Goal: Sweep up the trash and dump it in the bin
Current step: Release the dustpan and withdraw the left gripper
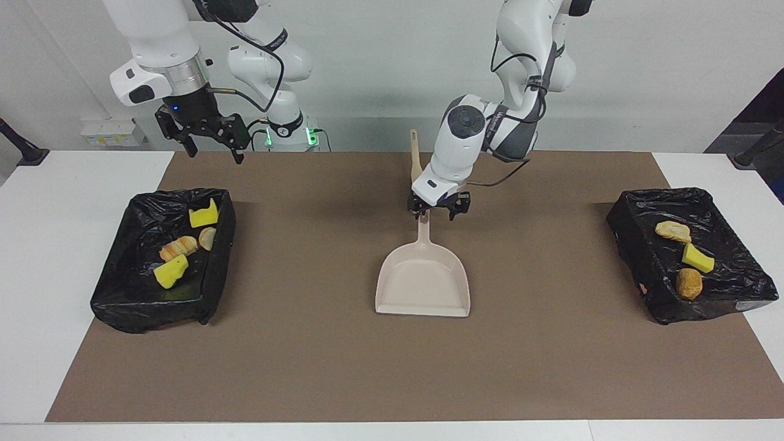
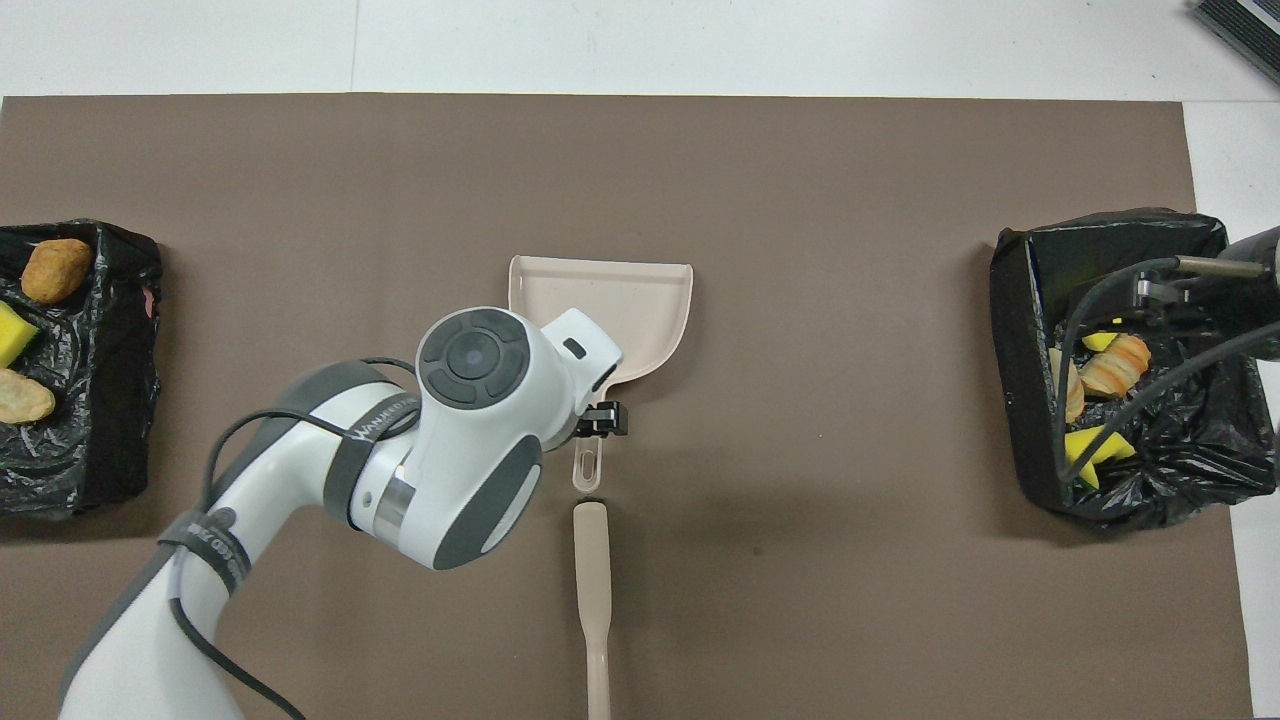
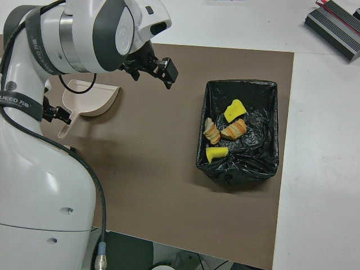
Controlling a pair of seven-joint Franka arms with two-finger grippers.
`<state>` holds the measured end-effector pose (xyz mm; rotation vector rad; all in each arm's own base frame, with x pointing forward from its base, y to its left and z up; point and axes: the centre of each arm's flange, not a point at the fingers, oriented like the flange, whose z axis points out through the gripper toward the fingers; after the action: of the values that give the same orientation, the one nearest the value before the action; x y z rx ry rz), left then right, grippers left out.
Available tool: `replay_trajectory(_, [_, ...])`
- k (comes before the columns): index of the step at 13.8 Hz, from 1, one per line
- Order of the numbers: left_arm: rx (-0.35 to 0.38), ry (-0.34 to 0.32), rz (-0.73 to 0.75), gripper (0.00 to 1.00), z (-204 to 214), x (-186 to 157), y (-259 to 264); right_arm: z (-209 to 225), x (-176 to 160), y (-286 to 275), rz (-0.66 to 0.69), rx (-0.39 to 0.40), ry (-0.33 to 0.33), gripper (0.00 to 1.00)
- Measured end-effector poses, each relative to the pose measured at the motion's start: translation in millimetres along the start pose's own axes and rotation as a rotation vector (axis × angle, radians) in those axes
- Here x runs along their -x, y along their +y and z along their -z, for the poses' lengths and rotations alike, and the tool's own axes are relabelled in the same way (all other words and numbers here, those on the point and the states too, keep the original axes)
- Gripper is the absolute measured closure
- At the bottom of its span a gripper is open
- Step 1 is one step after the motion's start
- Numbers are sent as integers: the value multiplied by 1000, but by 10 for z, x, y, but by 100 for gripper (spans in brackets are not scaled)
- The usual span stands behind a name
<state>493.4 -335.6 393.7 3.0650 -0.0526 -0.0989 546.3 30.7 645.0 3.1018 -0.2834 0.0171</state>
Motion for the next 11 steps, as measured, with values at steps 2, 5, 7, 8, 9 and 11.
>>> replay_trajectory(2, [-5, 21, 47, 0, 250, -196, -366, 1, -1, 0, 0, 0, 1, 0])
replay_trajectory(5, [-20, 28, 29, 0, 681, -284, -820, 2, -2, 0, 0, 0, 2, 0])
replay_trajectory(7, [-29, 5, -16, 0, 959, -299, -1291, 2, -2, 1, 0, 0, 2, 0])
replay_trajectory(8, [-31, -1, -26, 0, 1084, -304, -1552, 2, -2, 0, 0, -1, 2, 0])
replay_trajectory(9, [-38, -3, -32, 0, 1194, -307, -1786, 2, -2, -1, 0, -1, 2, 0])
replay_trajectory(11, [-64, -11, -47, 0, 1435, -296, -2170, 2, -2, -1, 0, -1, 2, 0])
